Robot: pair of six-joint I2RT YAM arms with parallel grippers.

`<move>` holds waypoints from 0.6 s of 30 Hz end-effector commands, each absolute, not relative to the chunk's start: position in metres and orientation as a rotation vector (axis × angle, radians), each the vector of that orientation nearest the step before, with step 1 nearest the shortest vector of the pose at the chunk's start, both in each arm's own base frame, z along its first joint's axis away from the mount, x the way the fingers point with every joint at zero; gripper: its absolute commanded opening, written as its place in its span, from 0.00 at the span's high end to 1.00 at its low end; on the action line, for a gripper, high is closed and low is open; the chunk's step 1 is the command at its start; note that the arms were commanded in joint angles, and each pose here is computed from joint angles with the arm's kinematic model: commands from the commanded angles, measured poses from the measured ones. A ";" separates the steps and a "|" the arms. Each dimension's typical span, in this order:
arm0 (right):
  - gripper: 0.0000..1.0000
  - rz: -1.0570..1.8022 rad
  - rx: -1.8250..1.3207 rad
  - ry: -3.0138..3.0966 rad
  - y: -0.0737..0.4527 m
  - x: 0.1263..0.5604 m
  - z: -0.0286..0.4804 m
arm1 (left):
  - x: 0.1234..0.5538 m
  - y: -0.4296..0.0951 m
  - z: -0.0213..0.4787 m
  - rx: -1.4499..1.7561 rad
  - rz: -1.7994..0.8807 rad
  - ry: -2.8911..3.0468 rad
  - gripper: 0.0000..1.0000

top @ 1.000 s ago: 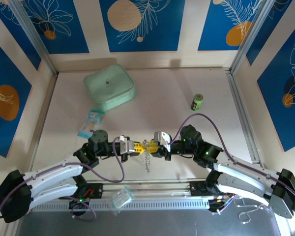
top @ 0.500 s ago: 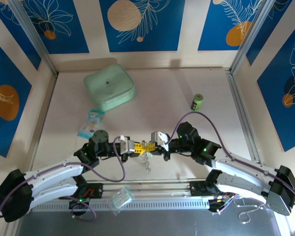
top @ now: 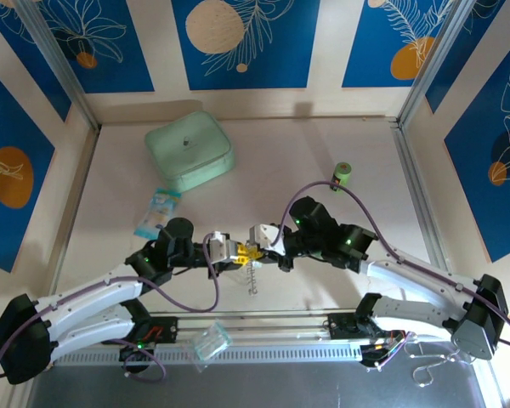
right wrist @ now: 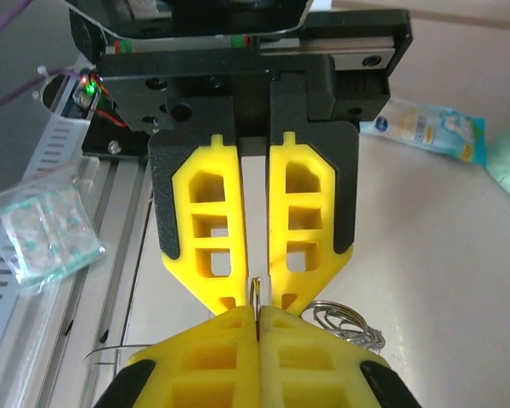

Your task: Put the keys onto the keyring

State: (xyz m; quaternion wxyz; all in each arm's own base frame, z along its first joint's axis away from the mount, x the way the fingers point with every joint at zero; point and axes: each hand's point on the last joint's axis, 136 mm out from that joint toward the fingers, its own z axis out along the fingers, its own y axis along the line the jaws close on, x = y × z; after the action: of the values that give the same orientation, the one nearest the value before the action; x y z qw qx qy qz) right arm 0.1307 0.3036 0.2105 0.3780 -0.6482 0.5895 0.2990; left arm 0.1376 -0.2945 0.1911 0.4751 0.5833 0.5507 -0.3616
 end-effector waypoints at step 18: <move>0.67 1.040 -1.266 1.611 0.290 0.134 0.220 | 0.140 -0.298 0.206 1.360 -0.897 1.270 1.00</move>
State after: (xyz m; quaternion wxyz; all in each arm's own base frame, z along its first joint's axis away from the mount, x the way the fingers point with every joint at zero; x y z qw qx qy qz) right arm 0.1340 0.2868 0.2070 0.4030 -0.5443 0.6322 0.3763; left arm 0.1385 -0.2953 0.1904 0.4848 0.5783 0.5457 -0.3644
